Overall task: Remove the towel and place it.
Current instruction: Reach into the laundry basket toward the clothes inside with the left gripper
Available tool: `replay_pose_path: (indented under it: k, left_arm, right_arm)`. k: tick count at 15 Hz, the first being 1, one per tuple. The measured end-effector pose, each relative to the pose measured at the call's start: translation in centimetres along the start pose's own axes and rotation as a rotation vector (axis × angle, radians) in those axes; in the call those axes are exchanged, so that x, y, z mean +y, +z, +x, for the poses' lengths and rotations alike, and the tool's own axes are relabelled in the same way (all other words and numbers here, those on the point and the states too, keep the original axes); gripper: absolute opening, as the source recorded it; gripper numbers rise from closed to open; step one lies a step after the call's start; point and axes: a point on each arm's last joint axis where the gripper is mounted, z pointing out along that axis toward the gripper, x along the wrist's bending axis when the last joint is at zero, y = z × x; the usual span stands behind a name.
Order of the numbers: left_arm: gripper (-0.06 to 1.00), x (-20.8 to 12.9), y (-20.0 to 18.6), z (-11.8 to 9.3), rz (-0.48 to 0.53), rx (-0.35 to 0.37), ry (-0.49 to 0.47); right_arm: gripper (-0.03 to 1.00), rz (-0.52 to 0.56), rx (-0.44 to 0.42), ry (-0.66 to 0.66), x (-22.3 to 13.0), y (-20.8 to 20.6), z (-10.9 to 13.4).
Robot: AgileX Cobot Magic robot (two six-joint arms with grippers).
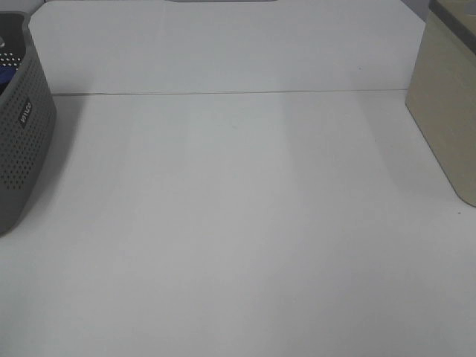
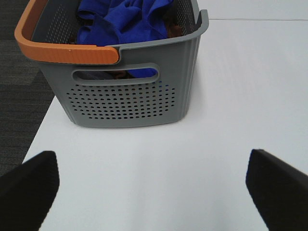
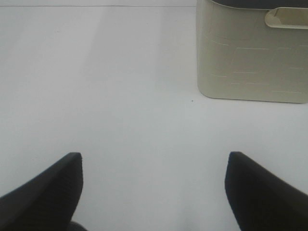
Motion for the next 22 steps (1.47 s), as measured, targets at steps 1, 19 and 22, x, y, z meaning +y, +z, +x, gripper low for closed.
replay_pose_path:
  k: [1, 19, 22]
  left_arm:
    - [0.99, 0.0, 0.0, 0.0, 0.0, 0.0, 0.0]
    - [0.99, 0.0, 0.0, 0.0, 0.0, 0.0, 0.0]
    - [0.99, 0.0, 0.0, 0.0, 0.0, 0.0, 0.0]
  right_arm:
    - [0.79, 0.0, 0.0, 0.0, 0.0, 0.0, 0.0]
    - [0.79, 0.0, 0.0, 0.0, 0.0, 0.0, 0.0]
    - [0.79, 0.0, 0.0, 0.0, 0.0, 0.0, 0.0]
